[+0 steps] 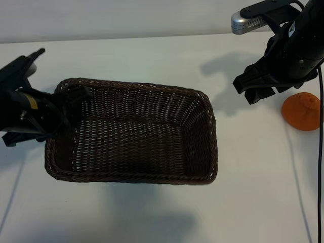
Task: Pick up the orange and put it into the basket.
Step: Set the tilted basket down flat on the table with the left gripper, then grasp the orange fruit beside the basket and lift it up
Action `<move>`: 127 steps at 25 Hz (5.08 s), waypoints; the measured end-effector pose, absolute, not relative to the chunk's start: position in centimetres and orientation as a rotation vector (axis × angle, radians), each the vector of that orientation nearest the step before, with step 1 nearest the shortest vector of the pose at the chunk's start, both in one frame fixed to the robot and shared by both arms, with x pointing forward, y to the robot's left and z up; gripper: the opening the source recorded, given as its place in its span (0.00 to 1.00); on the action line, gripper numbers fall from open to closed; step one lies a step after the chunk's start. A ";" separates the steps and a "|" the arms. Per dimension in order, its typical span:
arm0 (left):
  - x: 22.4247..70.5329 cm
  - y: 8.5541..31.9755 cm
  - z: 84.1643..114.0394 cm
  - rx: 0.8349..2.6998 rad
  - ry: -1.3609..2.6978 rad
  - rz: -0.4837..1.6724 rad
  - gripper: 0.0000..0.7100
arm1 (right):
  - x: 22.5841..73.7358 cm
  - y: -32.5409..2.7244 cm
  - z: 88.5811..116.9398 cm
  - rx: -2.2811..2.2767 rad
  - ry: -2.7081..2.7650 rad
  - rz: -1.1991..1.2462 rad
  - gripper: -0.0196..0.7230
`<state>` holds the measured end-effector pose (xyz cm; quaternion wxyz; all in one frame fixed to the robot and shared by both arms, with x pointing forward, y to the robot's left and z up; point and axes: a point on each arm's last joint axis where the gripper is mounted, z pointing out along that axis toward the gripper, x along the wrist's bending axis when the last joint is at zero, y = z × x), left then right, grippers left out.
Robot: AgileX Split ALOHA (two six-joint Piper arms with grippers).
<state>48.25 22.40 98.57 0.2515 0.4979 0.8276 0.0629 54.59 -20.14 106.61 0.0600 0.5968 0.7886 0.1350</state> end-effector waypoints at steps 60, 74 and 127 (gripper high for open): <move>56.9 18.3 95.4 1.237 1.964 -0.129 0.51 | 54.6 -20.1 106.6 1.806 2.387 0.410 0.78; 57.5 18.2 91.8 1.270 2.036 -0.153 0.51 | 54.6 -20.1 106.6 1.806 2.387 0.411 0.78; 57.3 18.3 93.4 1.286 1.999 -0.118 0.91 | 54.6 -20.1 106.6 1.804 2.386 0.413 0.78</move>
